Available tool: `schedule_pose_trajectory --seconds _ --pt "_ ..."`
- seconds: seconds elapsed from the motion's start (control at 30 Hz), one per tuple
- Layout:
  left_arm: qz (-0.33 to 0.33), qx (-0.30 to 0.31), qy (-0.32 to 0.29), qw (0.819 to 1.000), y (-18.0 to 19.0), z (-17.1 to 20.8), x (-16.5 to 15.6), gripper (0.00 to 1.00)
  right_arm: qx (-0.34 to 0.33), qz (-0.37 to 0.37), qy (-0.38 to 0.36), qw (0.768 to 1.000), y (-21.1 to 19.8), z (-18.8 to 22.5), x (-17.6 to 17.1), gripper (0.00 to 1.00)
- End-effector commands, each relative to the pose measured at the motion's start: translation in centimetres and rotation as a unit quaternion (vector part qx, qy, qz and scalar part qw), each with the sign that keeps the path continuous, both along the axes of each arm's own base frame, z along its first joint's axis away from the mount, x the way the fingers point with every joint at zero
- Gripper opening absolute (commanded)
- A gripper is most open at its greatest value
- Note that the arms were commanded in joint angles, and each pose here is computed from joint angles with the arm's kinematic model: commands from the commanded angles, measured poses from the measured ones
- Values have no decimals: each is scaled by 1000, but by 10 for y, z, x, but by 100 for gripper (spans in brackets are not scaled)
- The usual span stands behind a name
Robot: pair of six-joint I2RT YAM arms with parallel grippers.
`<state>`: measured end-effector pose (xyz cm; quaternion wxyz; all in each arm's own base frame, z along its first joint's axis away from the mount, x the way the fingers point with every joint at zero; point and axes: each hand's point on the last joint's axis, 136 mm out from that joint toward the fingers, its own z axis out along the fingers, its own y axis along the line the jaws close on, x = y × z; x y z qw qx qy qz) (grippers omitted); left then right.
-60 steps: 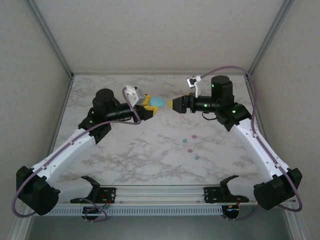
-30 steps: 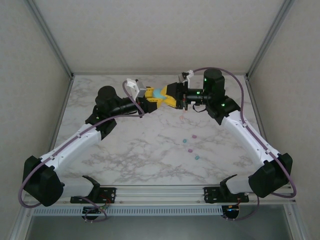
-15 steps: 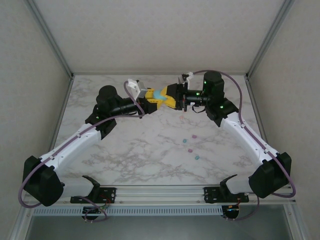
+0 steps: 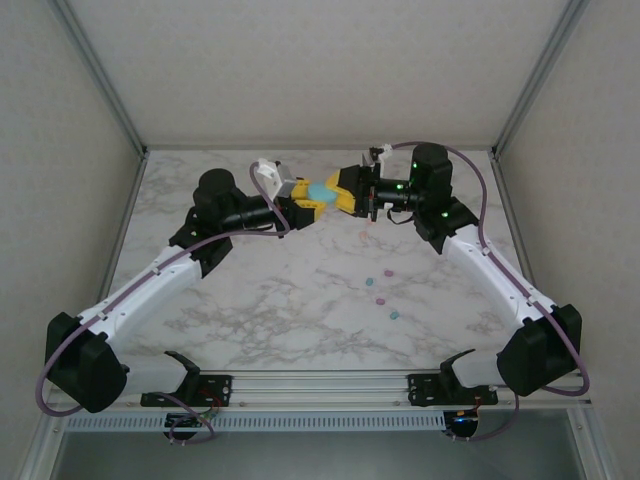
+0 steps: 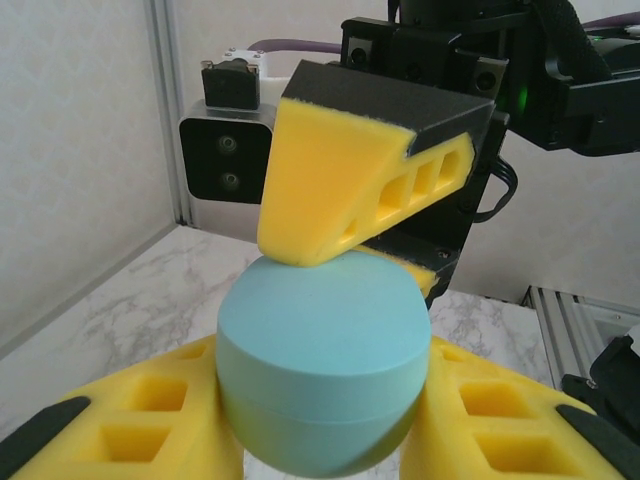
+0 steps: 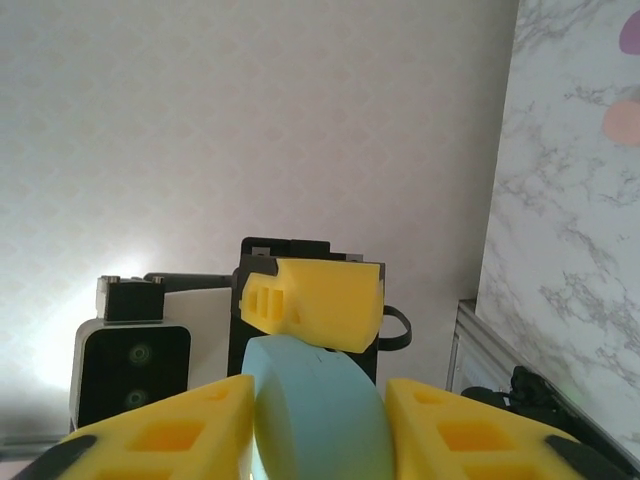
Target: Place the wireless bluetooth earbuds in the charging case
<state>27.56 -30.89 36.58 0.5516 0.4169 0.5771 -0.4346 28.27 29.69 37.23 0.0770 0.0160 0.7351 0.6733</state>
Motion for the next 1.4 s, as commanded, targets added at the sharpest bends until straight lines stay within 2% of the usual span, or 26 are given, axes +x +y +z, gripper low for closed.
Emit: schedule_pose_trajectory --seconds 0.0,0.13,0.23,0.33,0.43,0.6,0.83,1.0,1.1,1.23,1.37 --pt "-16 -19 -42 999 -1 28 -10 20 8 15 -8 1000 -2 7 -7 45" --pt "-17 -20 -42 999 -2 29 -9 20 6 25 -16 1000 -2 10 -11 45" --pt "-17 -20 -41 999 -3 29 -8 20 5 26 -18 999 -2 11 -10 38" --pt "-18 -20 -39 999 -4 28 -7 20 6 30 -17 999 0 11 -12 45" --pt "-18 -19 -37 999 -5 27 -6 20 8 40 -19 999 3 11 -15 47" --pt "-17 -17 -35 999 -5 25 -5 20 9 47 -19 999 4 10 -17 41" --pt "-15 -9 -30 999 -5 19 -4 20 12 56 -24 998 7 15 -21 42" --pt "-15 -2 -29 999 -5 16 -4 20 -1 41 -31 999 5 12 -19 25" --pt "-13 -2 -31 999 -4 16 -5 28 -3 31 -28 999 5 10 -16 16" --pt "-2 -6 -35 999 -1 15 -2 46 17 18 -23 999 4 16 -13 11" --pt "3 -31 -34 999 4 15 2 55 51 11 -25 998 3 30 -13 10"
